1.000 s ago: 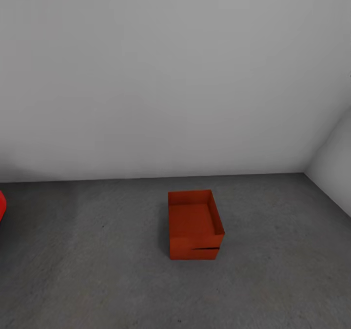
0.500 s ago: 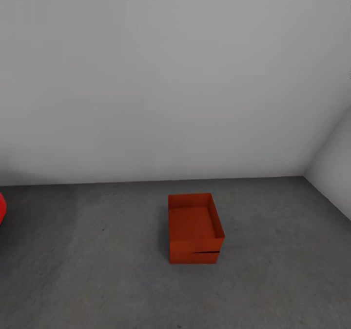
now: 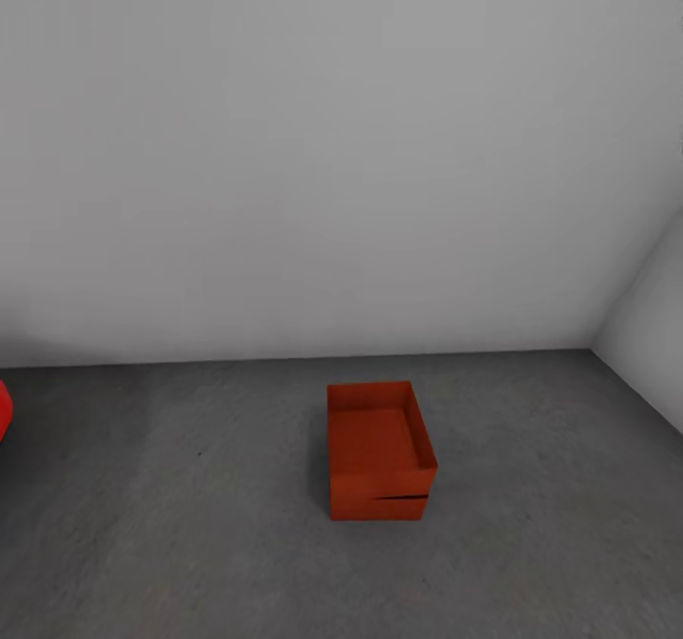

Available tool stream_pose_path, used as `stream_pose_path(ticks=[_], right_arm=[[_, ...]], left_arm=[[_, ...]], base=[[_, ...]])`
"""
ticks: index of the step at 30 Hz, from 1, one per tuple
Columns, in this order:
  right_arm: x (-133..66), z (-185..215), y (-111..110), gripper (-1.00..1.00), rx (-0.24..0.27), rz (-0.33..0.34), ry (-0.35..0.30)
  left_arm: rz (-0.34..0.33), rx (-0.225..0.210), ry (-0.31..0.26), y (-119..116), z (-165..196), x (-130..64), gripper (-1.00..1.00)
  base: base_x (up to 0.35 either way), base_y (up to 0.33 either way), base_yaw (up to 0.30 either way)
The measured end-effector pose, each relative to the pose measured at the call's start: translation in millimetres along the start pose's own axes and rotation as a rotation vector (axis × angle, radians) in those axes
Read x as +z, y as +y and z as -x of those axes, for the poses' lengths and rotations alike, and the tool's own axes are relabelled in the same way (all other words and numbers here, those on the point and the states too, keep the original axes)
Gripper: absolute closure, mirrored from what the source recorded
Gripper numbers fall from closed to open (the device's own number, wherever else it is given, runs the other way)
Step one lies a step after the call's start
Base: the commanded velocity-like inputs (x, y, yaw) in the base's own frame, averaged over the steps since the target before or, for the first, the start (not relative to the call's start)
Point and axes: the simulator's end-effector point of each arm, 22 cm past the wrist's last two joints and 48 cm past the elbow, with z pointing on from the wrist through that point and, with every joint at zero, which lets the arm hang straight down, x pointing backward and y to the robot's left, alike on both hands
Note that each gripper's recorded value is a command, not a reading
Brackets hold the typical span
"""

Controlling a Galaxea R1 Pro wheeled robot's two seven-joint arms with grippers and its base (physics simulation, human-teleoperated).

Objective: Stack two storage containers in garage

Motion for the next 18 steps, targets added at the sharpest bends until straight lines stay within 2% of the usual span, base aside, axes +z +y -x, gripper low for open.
stream_pose_path(ticks=[18], right_arm=[[-1.0, 11, 0, -1.0, 0.002, 0.0, -0.029]], left_arm=[[-0.006, -0.004, -0.028, -2, 11, -2.8, -1.0]], base=[[0.0, 0.0, 0.0]])
